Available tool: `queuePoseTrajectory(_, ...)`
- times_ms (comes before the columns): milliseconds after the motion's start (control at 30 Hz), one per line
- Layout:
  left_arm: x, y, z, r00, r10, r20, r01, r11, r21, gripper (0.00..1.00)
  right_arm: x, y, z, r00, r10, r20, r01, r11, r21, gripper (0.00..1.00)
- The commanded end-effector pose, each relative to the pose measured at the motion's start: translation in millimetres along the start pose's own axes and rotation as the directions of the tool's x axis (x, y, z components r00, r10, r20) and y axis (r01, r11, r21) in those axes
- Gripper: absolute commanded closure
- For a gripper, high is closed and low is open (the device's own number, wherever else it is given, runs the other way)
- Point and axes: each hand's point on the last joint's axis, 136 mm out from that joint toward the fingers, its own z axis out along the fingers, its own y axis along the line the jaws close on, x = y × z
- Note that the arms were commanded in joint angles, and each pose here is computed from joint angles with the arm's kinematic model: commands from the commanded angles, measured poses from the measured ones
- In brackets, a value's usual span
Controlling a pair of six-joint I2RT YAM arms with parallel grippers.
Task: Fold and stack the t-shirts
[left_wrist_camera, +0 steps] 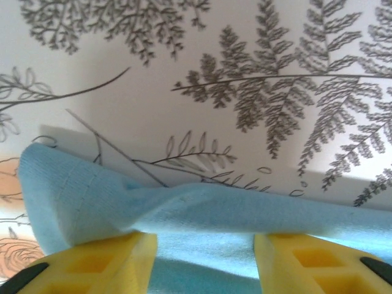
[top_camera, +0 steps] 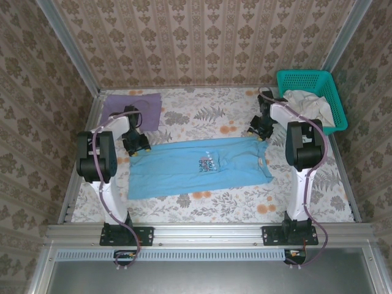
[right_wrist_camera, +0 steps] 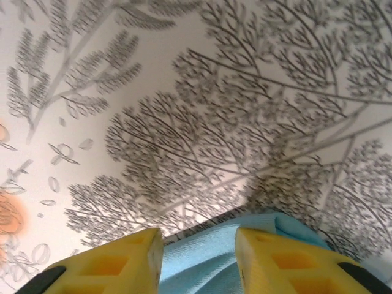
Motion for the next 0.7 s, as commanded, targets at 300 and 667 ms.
queuePoseTrajectory(300,-19.7,4.3,-69.1,0.987,-0.063,0.145,0.058,0.998,0.037,0.29,-4.6,35.0,-68.3,0.976,-0.150,0.160,0.161,0.985,-0.055,0.47)
queuePoseTrajectory(667,7.0,-21.7,-87.2,0.966,0.182,0.184,-0.185,0.983,0.001,0.29,91.0,28.1,-5.7,0.989,-0.138,-0.054,0.138,0.990,-0.020,0.61)
